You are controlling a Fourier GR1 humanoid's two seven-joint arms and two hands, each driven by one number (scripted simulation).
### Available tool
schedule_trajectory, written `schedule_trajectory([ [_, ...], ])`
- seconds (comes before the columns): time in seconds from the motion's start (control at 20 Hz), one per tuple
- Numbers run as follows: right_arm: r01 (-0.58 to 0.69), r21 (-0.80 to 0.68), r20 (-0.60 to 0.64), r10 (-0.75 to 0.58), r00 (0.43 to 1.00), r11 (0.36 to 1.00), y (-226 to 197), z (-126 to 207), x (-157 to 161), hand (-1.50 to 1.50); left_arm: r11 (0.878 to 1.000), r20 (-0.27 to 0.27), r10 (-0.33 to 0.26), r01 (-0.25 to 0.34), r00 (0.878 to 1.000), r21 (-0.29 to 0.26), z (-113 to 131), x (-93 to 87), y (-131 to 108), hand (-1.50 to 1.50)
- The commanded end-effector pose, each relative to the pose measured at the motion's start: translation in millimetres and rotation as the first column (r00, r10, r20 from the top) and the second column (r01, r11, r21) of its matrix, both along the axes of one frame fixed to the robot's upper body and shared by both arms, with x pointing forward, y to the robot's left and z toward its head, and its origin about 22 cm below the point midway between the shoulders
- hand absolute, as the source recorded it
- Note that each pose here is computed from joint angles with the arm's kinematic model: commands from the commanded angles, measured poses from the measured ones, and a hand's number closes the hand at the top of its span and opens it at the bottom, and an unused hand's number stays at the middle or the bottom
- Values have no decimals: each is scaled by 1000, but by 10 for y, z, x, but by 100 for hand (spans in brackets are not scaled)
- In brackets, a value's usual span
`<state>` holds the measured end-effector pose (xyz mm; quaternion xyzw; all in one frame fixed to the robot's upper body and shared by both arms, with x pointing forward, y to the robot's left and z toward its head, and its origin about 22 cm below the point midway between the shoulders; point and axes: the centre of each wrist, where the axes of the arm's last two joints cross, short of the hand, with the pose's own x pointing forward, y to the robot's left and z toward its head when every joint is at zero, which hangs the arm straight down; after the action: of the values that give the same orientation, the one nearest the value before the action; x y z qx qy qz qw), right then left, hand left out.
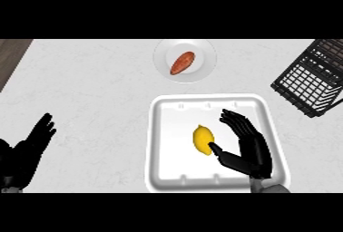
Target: Pick the lemon from the tray and place it in the tiered basket
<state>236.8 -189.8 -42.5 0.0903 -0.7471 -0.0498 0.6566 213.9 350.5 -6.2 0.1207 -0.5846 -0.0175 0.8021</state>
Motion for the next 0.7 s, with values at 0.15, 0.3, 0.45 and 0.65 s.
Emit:
schedule_trajectory([
  [0.15,-77,-669,-188,-68,980,739,-738,-95,7,-150,1000,-49,-3,5,999,29,-49,53,-29,0],
  [0.3,-186,-698,-285,-30,958,691,-554,208,123,-150,999,-54,-14,16,998,44,-49,-30,133,0],
  [0.45,-389,-676,-412,118,904,626,-489,545,327,-150,999,-58,-3,5,998,33,-89,92,46,0],
  [0.65,-485,-650,-466,197,863,586,-83,930,421,-150,999,-61,-2,4,998,33,-43,81,125,0],
])
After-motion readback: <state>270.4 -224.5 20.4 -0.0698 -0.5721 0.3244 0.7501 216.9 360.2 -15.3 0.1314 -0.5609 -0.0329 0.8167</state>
